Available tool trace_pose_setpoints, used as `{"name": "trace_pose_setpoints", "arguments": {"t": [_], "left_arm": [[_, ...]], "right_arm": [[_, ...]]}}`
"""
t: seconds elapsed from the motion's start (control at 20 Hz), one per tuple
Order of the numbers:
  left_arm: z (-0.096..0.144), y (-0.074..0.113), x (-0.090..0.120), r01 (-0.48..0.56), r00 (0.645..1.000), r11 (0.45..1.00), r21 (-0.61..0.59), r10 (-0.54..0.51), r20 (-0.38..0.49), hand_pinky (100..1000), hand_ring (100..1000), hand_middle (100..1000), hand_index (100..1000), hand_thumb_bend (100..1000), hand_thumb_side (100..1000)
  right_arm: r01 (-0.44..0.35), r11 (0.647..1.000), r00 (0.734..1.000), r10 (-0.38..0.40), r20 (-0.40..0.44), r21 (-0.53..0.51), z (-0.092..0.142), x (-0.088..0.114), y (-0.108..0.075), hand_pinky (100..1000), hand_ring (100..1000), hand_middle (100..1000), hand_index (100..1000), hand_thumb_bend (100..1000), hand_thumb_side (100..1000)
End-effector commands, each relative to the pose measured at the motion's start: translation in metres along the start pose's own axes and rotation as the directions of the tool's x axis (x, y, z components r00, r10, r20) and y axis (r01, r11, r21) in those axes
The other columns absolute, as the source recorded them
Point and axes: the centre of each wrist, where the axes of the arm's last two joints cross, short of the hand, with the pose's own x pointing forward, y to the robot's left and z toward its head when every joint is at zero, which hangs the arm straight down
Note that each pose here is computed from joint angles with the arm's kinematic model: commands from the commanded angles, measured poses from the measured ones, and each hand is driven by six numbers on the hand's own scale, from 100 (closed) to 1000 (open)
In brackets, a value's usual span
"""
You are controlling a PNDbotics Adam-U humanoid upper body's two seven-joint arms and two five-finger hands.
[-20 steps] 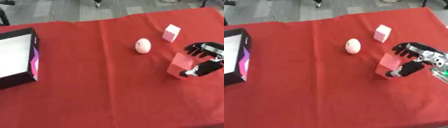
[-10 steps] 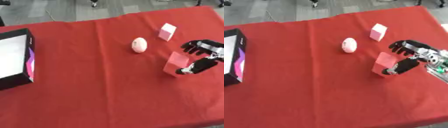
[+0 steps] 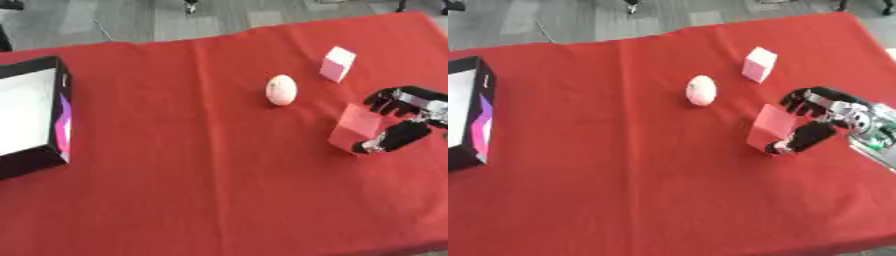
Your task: Pick up the objects with one hand, pass them to the other hand, and then place them into the box on the other side of the table.
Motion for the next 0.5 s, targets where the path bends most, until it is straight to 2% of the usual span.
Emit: {"name": "trace_pose_setpoints", "arguments": {"t": [0.05,0.5], "left_arm": [[-0.0054,0.0022,0.0095,0.006,1.000,1.000,-0.009,-0.005,0.031,783,743,732,785,176,840],[-0.0060,0.0005,0.0103,0.001,0.999,1.000,-0.014,-0.001,0.034,784,744,734,784,174,841]], "right_arm": [[-0.023,0.999,1.000,0.023,-0.009,-0.022,-0.0004,0.0013,-0.0062,856,831,761,846,602,205],[-0.016,1.000,0.999,0.015,-0.039,-0.006,-0.0057,-0.0022,-0.0026,852,816,745,826,572,183]]}}
